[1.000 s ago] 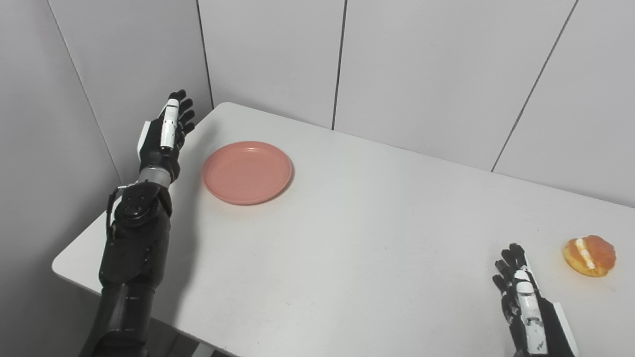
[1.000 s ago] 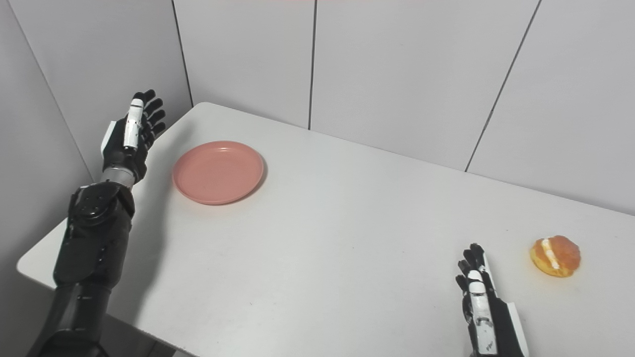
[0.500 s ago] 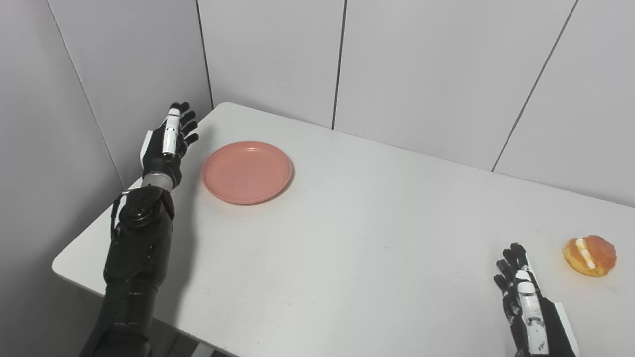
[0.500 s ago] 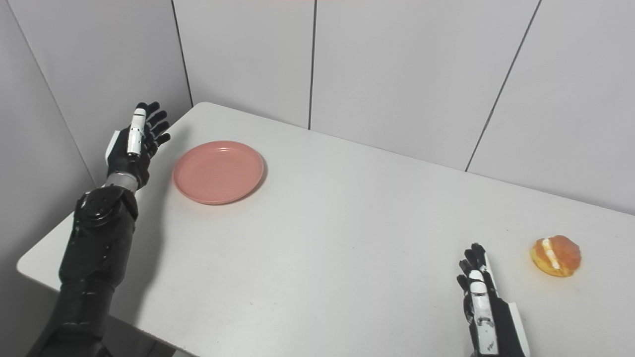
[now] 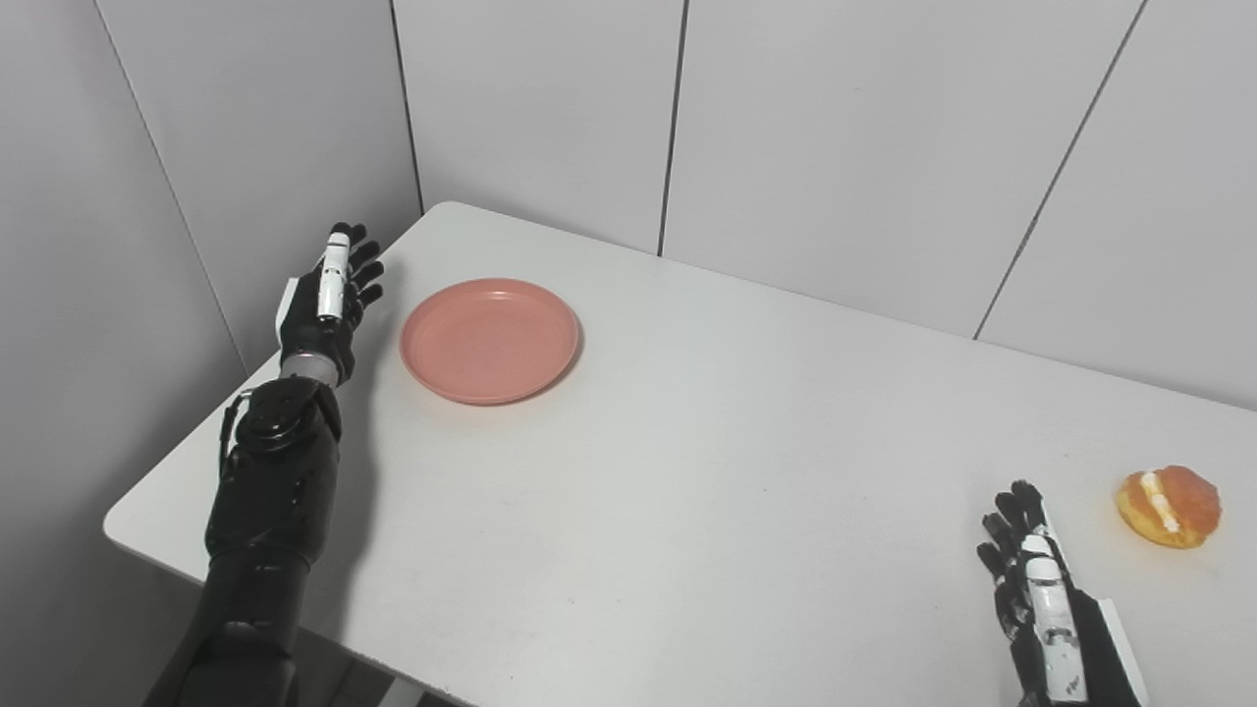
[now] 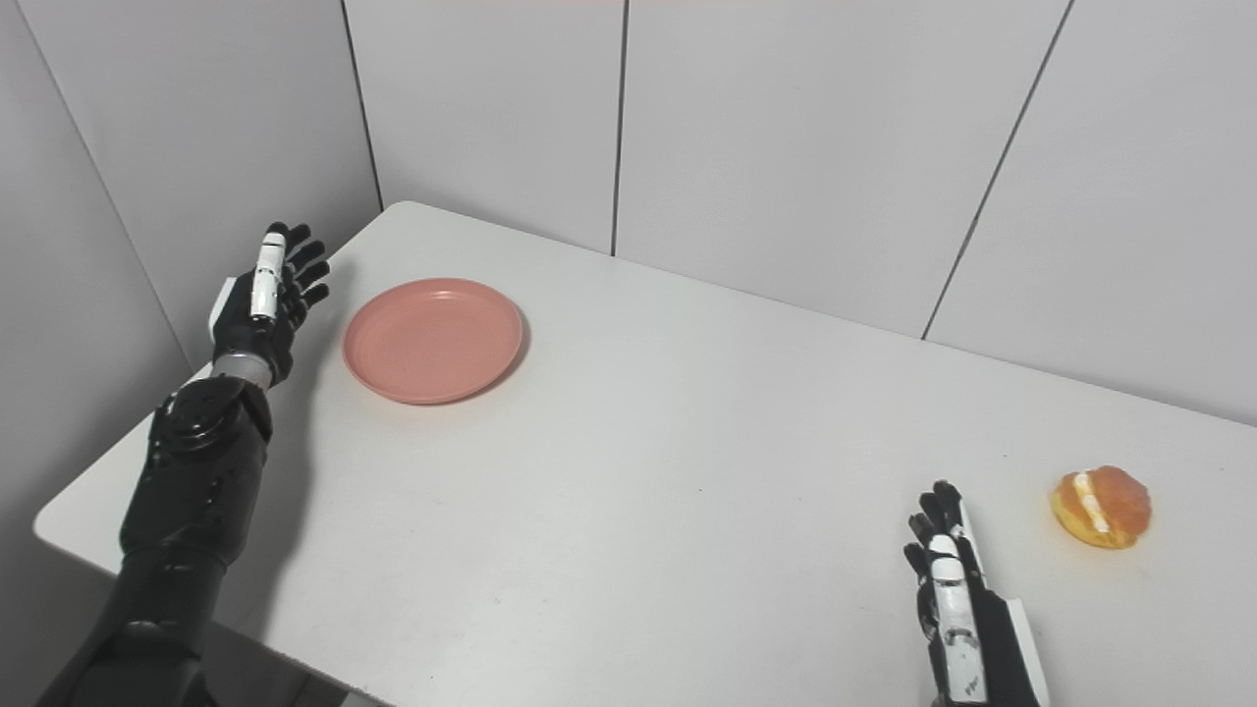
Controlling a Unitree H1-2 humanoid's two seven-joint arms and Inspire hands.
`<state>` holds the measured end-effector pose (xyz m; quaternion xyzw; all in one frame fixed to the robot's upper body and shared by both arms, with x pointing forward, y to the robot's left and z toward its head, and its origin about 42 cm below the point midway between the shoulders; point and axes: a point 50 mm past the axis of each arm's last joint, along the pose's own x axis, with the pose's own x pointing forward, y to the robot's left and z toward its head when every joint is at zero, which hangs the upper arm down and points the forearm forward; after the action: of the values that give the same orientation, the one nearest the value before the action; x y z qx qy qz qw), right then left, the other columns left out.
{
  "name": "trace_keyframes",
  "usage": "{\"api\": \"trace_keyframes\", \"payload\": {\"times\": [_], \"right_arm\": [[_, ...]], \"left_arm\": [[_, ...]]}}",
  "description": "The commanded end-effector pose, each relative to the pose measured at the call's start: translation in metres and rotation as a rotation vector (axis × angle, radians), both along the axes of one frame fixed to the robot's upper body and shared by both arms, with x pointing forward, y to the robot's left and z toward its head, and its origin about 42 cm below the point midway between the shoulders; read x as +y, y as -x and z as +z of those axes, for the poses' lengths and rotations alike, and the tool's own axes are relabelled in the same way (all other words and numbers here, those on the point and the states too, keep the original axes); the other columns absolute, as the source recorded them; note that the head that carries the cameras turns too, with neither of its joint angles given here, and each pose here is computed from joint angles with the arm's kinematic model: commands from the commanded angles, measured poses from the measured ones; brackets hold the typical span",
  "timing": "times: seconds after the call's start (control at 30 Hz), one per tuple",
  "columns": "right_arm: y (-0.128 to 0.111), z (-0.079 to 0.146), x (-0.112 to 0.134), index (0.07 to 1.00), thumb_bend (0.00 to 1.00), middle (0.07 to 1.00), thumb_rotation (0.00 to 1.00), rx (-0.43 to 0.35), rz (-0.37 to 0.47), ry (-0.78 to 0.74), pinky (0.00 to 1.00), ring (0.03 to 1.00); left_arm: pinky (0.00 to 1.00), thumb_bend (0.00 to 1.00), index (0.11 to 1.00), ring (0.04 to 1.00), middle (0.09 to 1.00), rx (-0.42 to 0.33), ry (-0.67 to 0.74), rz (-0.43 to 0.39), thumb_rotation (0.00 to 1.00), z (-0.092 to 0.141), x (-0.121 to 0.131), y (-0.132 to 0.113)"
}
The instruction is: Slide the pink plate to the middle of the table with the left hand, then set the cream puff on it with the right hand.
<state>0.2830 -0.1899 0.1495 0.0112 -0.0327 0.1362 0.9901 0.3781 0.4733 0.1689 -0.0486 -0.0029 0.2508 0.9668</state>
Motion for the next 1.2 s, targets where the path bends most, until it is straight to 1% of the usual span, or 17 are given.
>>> {"api": "trace_keyframes", "payload": {"times": [0.0,0.3,0.5,0.6,0.8,0.9,0.93,1.0,1.1,1.17], "right_arm": [[-0.002,0.015,0.002,1.000,0.05,1.000,1.00,-0.057,0.005,-0.008,1.00,1.000],[-0.002,0.015,0.001,1.000,0.06,1.000,1.00,-0.053,0.009,-0.011,1.00,1.000],[0.000,0.017,0.002,1.000,0.07,1.000,1.00,-0.052,0.006,0.000,1.00,1.000],[0.000,0.017,0.001,1.000,0.06,1.000,1.00,-0.058,0.007,0.004,1.00,1.000],[0.000,0.018,0.001,1.000,0.05,1.000,1.00,-0.057,0.007,-0.002,1.00,1.000],[0.002,0.018,0.000,1.000,0.06,1.000,1.00,-0.054,0.004,0.003,1.00,1.000],[0.002,0.018,0.000,1.000,0.06,1.000,1.00,-0.055,0.004,0.005,1.00,1.000],[0.004,0.019,0.000,1.000,0.06,1.000,1.00,-0.056,0.006,0.006,1.00,1.000],[0.005,0.020,-0.001,1.000,0.06,1.000,1.00,-0.056,0.011,0.011,1.00,1.000],[0.005,0.020,-0.001,1.000,0.06,1.000,1.00,-0.053,0.009,0.014,1.00,1.000]], "left_arm": [[0.91,0.36,0.882,0.910,0.904,-0.106,-0.047,-0.001,1.00,0.036,0.013,-0.015],[0.90,0.35,0.875,0.904,0.898,-0.079,-0.012,0.005,1.00,0.032,0.014,-0.021],[0.89,0.34,0.866,0.899,0.893,-0.076,0.008,0.003,1.00,0.026,0.006,-0.028],[0.88,0.33,0.851,0.885,0.878,-0.069,0.020,0.013,0.98,0.022,0.002,-0.033],[0.91,0.34,0.874,0.906,0.900,-0.058,0.053,-0.052,1.00,0.014,-0.009,-0.038],[0.90,0.34,0.880,0.907,0.903,-0.041,0.060,-0.072,1.00,0.009,-0.014,-0.040],[0.88,0.34,0.878,0.900,0.899,-0.030,0.051,-0.076,1.00,0.007,-0.015,-0.041],[0.89,0.35,0.873,0.898,0.896,-0.017,0.053,-0.080,1.00,0.002,-0.017,-0.042],[0.90,0.35,0.876,0.901,0.899,-0.018,0.065,-0.088,1.00,-0.003,-0.021,-0.043],[0.89,0.36,0.869,0.897,0.896,-0.006,0.085,-0.078,1.00,-0.006,-0.024,-0.045]]}}
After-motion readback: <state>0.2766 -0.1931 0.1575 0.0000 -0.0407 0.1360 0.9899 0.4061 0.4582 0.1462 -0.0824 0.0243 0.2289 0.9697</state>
